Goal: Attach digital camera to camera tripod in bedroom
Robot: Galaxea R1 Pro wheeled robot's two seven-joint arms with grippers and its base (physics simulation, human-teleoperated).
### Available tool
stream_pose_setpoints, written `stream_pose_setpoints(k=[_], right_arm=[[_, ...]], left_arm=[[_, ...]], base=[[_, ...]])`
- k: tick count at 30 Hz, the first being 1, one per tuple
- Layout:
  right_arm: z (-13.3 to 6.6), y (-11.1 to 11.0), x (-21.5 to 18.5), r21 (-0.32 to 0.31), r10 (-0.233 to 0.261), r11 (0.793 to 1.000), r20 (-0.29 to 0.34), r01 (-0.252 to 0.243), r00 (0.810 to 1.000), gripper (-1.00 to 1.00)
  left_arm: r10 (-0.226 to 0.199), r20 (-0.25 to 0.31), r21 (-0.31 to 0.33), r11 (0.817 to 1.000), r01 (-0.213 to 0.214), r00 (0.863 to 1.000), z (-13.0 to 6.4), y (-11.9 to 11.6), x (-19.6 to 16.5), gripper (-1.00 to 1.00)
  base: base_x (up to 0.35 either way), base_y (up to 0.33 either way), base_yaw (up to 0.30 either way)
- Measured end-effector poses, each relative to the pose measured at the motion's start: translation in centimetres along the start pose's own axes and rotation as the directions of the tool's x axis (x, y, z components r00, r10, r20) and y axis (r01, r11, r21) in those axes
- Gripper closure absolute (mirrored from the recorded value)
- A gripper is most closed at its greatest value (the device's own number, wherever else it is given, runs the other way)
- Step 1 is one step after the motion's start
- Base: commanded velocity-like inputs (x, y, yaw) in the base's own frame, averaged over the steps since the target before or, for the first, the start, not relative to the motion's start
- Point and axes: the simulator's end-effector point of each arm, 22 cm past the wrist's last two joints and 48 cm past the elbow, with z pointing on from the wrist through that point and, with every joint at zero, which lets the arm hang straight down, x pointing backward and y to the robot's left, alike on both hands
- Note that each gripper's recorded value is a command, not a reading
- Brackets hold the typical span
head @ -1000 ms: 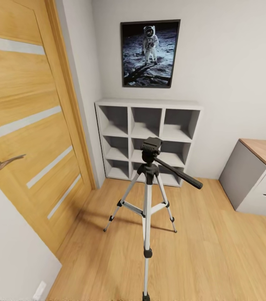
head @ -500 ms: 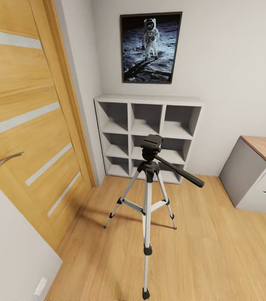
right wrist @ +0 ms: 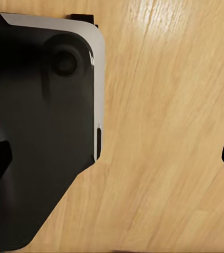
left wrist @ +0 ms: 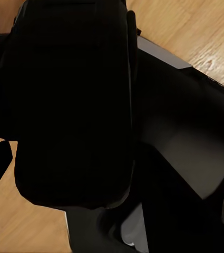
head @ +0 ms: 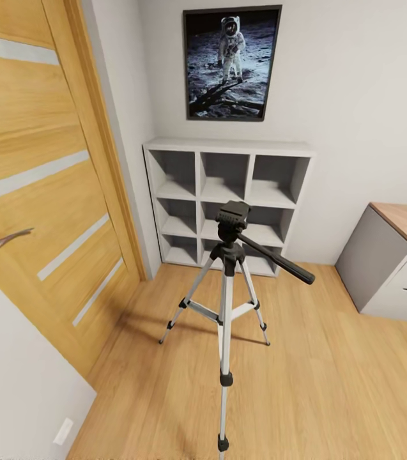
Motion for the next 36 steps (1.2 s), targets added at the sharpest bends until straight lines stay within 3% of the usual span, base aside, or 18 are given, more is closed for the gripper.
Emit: stream_pose_setpoints(k=[36], right_arm=[[0.4, 0.2, 2.3, -0.003, -0.003, 1.0, -0.058, 0.003, 0.998, -1.0]], left_arm=[[0.003, -0.052, -0.028, 1.0, -0.005, 0.999, 0.5, 1.1, 2.0, 1.0]], base=[[0.0, 0.0, 0.0]])
